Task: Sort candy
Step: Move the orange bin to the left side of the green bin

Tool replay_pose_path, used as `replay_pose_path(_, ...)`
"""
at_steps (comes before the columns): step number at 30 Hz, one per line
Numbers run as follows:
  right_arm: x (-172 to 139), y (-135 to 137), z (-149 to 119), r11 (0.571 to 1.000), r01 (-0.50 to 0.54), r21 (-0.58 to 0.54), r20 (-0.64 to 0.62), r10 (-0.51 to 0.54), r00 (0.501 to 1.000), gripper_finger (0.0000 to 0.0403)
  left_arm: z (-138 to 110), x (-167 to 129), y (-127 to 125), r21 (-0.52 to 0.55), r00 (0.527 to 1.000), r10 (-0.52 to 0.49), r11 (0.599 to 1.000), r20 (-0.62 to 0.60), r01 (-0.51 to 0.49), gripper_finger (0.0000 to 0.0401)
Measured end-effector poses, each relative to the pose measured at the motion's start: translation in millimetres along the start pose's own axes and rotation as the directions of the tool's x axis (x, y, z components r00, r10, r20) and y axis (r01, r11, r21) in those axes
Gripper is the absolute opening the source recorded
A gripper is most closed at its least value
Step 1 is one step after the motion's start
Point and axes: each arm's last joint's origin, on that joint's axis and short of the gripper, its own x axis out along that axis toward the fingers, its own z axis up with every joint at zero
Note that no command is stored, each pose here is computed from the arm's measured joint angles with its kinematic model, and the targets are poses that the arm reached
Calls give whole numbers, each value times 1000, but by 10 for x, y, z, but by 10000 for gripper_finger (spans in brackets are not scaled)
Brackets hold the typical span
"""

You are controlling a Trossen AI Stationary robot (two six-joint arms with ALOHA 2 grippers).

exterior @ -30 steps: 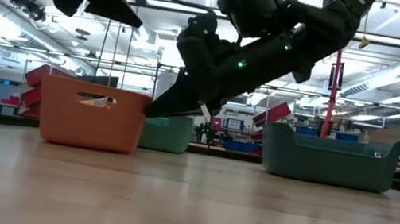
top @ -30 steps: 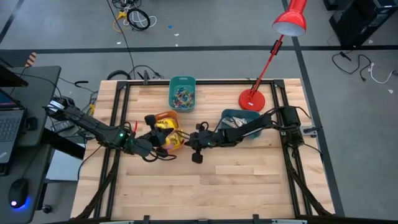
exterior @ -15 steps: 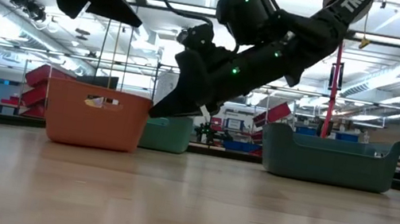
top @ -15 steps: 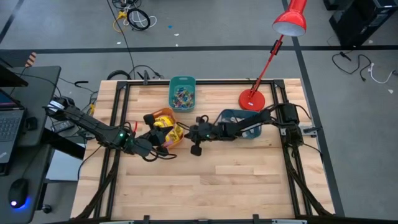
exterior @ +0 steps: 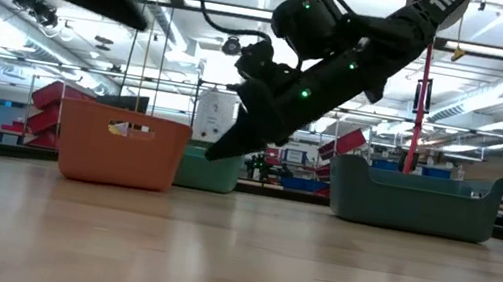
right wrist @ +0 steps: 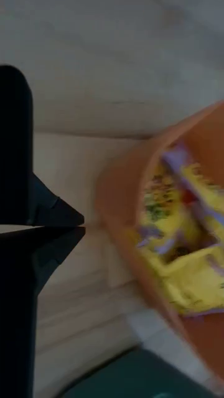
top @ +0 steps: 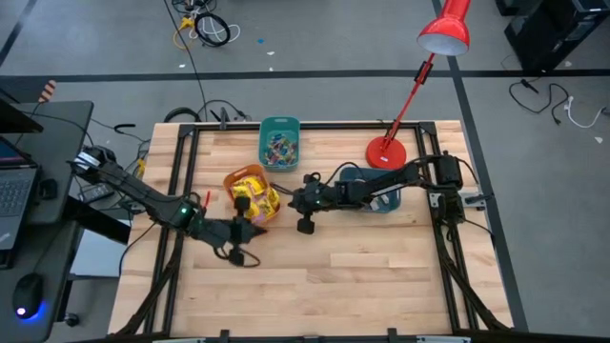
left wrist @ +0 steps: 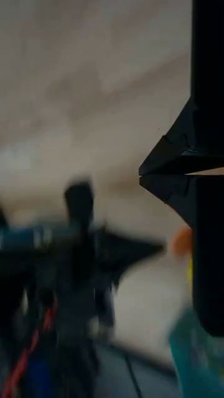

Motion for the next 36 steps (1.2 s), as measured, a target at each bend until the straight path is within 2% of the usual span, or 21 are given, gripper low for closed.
replay_pose_path(2,-29,26,-21,1000,10,-9,-40,-10,999,0,-29,-19,-69,-27,996,-83,996,-21,83,0)
replay_pose_path(4,-55,69,-39,1000,3,-19,-71,-4,997,0,-84,-14,-121,-77,990,-120,990,-72,115,0)
replay_pose_path(8,-88,175,-20,999,-19,-32,-62,17,998,0,-238,64,-183,-214,973,-90,976,-214,43,0)
replay_pose_path(11,-96,229,-23,999,-26,-35,-63,24,998,0,-305,154,-244,-250,960,-81,968,-266,12,0)
replay_pose_path(15,-103,276,-24,999,-10,-39,-58,8,998,0,-389,243,-305,-269,942,-70,963,-328,-22,0)
replay_pose_path(20,-110,323,-25,1000,-16,-25,-56,14,998,0,-472,269,-306,-291,921,-5,949,-389,-118,0)
replay_pose_path(24,-114,345,-20,999,-19,-25,-49,18,999,0,-533,242,-274,-288,897,63,935,-437,-206,0)
replay_pose_path(29,-115,345,-20,1000,-17,-9,-49,16,999,0,-588,211,-253,-280,871,95,925,-483,-256,0)
replay_pose_path(36,-113,344,-21,1000,-16,-8,-50,16,999,0,-668,152,-194,-233,821,208,896,-531,-378,0)
